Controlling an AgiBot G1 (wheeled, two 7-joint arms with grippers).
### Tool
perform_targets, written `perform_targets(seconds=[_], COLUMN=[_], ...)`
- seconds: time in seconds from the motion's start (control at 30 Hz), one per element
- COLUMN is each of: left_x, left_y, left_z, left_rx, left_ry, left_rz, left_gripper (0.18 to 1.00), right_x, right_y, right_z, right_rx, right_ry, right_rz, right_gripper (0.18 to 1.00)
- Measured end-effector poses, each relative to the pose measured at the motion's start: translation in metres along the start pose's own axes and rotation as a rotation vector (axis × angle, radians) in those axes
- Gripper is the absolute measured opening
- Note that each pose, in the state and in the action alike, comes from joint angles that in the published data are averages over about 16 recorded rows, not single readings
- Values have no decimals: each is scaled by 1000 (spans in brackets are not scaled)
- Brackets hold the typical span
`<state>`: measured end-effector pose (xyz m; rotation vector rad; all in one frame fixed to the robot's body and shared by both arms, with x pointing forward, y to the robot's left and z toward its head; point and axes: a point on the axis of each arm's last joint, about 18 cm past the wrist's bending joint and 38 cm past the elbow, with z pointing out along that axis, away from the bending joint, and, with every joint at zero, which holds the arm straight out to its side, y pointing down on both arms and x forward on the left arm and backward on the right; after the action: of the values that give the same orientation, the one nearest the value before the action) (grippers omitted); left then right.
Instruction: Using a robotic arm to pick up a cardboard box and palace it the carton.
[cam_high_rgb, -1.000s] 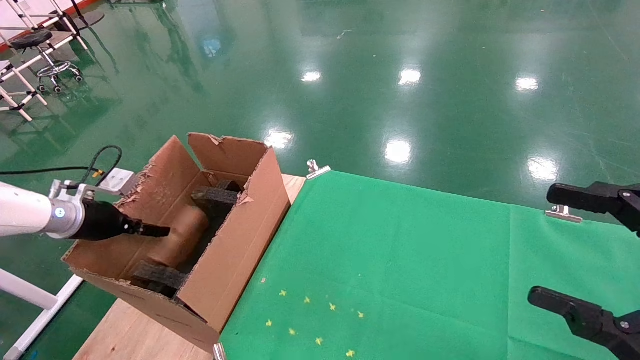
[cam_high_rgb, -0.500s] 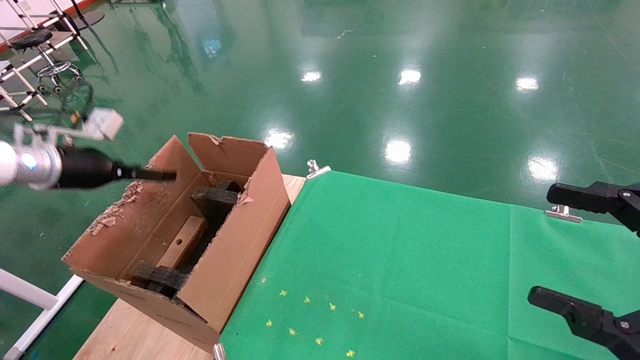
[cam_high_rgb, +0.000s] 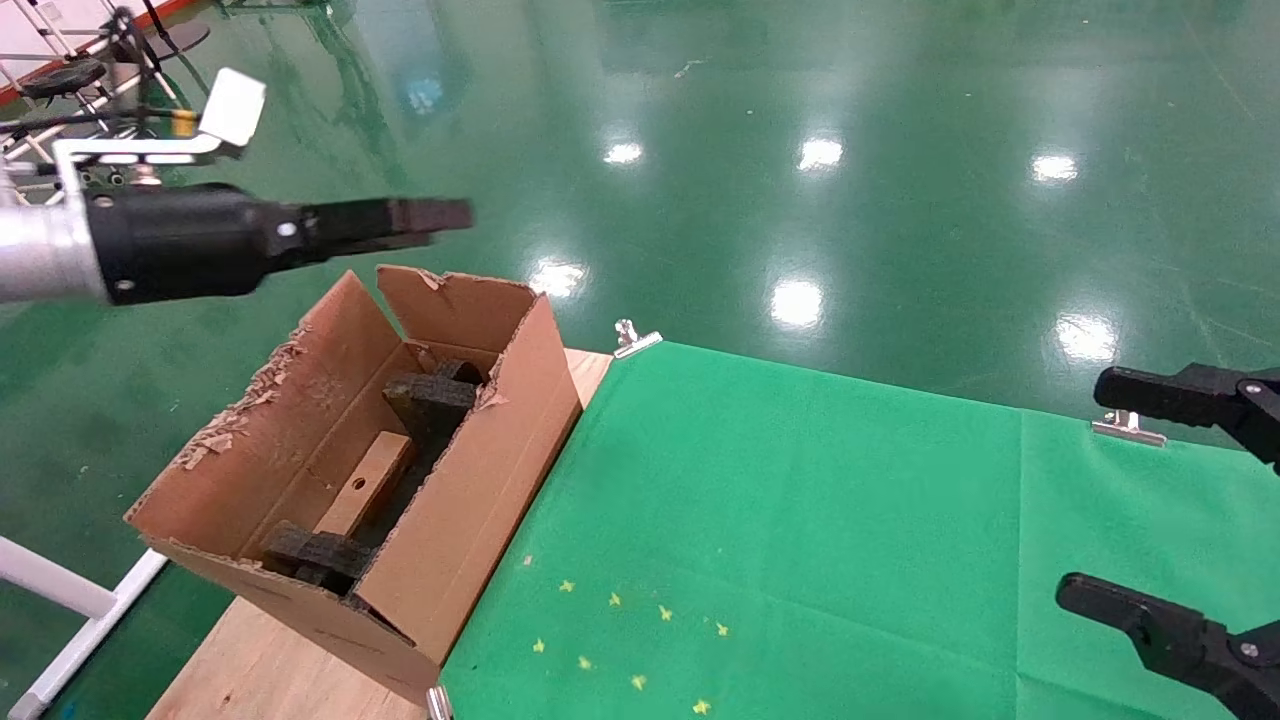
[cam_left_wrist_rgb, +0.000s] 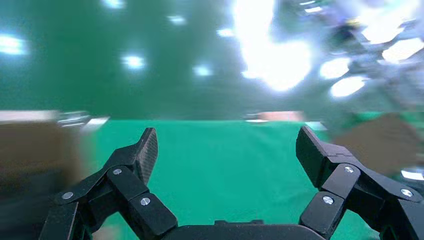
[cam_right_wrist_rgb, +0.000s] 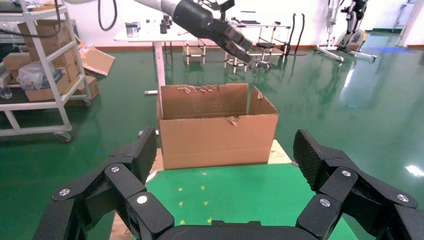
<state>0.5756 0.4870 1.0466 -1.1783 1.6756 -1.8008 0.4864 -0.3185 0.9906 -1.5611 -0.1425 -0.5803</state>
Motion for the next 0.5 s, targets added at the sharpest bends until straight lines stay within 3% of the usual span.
perform_targets(seconds=[0.23, 0.5], left_x=[27, 37], left_y=[7, 12], left_z=[21, 30], left_rx=[15, 17], left_ry=[184, 241], left_rz=[-67, -53], left_gripper=[1001, 1001], right_x=[0, 0], right_y=[0, 0], right_z=[0, 0], right_rx=[0, 0], right_ry=[0, 0], right_rz=[0, 0], right_gripper=[1001, 1001])
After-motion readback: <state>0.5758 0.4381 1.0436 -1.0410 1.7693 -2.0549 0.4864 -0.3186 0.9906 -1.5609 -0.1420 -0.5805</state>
